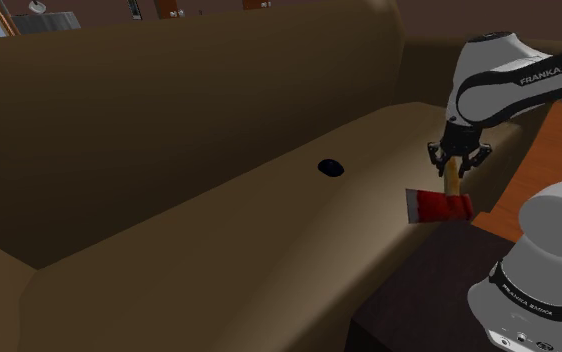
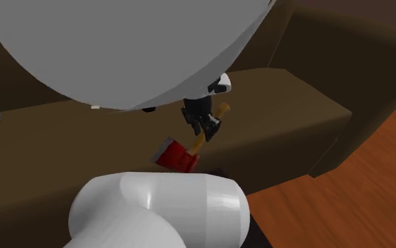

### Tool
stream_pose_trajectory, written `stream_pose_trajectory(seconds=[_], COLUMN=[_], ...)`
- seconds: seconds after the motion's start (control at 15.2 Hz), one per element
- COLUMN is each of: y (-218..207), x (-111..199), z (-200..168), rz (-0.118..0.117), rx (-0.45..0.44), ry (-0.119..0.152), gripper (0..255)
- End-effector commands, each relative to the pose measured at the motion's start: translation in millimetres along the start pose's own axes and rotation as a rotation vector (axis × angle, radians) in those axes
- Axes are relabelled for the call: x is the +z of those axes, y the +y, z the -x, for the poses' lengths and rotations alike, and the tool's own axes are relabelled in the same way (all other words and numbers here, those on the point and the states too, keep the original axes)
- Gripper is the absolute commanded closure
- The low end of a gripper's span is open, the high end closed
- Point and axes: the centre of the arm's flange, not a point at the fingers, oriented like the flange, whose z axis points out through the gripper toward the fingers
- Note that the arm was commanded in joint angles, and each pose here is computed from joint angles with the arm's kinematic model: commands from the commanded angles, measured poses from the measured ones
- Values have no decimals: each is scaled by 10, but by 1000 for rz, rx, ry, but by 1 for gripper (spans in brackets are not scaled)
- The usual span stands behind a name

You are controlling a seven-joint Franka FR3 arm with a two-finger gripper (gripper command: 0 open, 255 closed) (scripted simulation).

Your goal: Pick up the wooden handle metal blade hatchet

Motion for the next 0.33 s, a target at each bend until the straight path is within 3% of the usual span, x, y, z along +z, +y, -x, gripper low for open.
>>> stream_pose_trajectory(seconds=[0.0,0.26], y=[10,22], x=[-124,-237], z=[-6,-13], rz=[0,0], rx=[0,0], ry=[0,0], gripper=[255,255])
